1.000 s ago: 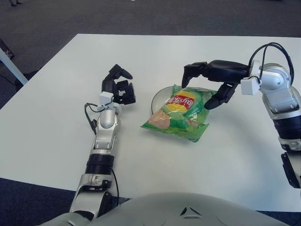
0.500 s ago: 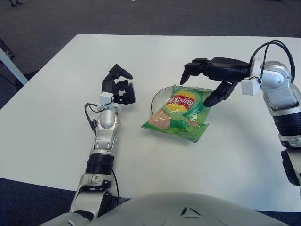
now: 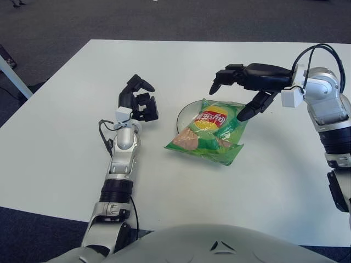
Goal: Put the snack into the plate.
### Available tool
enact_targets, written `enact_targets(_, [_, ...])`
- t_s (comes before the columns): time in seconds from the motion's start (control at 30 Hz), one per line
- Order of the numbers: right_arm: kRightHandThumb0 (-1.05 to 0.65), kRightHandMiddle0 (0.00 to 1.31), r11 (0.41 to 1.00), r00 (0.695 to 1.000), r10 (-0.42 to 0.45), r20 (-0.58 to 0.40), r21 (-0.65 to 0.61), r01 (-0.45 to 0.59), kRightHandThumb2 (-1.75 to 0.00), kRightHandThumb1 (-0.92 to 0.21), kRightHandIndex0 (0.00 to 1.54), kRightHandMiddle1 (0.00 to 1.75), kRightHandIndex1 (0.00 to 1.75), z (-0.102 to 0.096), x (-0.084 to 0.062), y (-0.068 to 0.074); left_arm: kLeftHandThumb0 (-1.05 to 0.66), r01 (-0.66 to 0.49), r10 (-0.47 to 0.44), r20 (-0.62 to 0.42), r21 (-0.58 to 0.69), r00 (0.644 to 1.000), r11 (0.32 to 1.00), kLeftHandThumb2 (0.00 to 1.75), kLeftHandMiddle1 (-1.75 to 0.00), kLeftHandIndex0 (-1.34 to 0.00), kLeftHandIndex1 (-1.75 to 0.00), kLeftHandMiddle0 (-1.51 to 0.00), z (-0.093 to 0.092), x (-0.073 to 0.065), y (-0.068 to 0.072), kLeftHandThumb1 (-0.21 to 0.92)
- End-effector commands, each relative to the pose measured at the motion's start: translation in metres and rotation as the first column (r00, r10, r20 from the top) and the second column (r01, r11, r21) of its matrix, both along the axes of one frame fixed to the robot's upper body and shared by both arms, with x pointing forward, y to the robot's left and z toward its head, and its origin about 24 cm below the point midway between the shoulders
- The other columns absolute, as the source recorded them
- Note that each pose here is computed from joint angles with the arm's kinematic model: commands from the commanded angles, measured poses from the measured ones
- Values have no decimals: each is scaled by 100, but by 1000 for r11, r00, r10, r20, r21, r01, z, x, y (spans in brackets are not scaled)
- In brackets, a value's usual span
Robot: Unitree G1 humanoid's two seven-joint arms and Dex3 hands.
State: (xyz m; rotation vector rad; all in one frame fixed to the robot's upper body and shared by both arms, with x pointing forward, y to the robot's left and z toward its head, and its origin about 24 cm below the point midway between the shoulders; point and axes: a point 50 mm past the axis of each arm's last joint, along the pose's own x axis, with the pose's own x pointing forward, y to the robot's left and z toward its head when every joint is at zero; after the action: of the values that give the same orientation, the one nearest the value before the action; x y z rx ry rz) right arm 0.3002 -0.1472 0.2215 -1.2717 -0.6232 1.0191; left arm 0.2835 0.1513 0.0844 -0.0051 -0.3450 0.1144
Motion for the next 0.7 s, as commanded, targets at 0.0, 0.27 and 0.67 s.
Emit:
enact_targets(0.0, [-88,0,999,999,-26,29,23,25,-43,-91,1,94,53,6,5,0,-51,-25,14,-225,-48,974,999,140,-175,-67,-175,-137,-58,-26,-5,25])
enact_targets(0.27, [-84,0,980,991,-112,78,173,97,-43,-88,10,104,58,7,12,-7,-50,-25,12,-227,-52,974,998,137,-175,-65,-175,-137,-59,-26,-3,28])
enact_targets(0.67, [-74,0,927,955,-280,92,284,245,-61,-80,12,113,73,-9,38,-18,-48,-29,18,-225,-43,974,999,131,-175,-61,-175,-136,-57,-26,0,32])
